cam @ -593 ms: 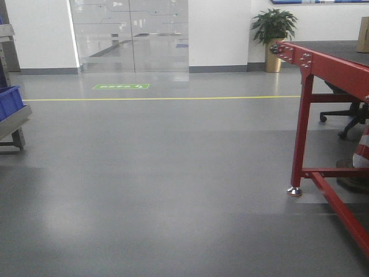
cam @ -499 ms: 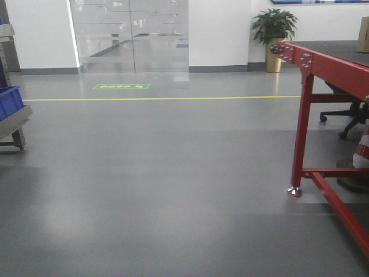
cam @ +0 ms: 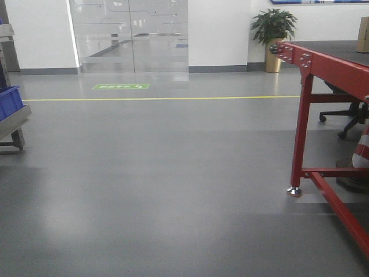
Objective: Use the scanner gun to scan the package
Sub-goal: 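Drive the base forward and turn toward the red conveyor table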
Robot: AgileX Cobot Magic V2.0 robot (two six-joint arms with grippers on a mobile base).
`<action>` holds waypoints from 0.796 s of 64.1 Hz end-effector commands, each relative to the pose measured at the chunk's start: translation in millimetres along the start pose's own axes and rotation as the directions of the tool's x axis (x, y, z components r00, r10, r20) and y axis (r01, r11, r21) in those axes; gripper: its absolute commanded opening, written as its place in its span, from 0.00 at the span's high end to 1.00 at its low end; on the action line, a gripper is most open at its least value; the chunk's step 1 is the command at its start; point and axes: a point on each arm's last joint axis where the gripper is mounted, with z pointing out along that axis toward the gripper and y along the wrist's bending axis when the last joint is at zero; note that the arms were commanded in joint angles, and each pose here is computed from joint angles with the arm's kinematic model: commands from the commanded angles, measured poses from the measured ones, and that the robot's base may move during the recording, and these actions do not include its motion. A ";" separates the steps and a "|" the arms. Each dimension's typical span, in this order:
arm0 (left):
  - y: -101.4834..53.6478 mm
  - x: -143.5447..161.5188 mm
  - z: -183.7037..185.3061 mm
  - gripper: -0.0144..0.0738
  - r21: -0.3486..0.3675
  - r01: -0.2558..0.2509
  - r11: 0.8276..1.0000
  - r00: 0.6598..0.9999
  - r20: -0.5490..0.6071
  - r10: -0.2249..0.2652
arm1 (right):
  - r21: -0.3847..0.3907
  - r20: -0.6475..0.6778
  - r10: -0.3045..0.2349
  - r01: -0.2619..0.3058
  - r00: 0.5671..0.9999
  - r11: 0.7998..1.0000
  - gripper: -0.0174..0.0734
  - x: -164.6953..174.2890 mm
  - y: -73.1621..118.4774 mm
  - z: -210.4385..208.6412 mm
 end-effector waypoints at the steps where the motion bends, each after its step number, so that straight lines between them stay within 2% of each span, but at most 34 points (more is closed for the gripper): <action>1: -0.1 -3.4 -0.5 0.96 0.002 -0.001 1.000 1.000 0.028 0.001 | 0.001 0.020 -0.006 0.006 1.000 1.000 0.98 -1.5 -0.1 -0.3; 51: -0.2 -3.4 -0.5 0.96 0.004 -0.001 1.000 1.000 0.028 0.001 | 0.001 0.019 -0.006 0.006 1.000 1.000 0.98 -1.5 -0.1 -0.3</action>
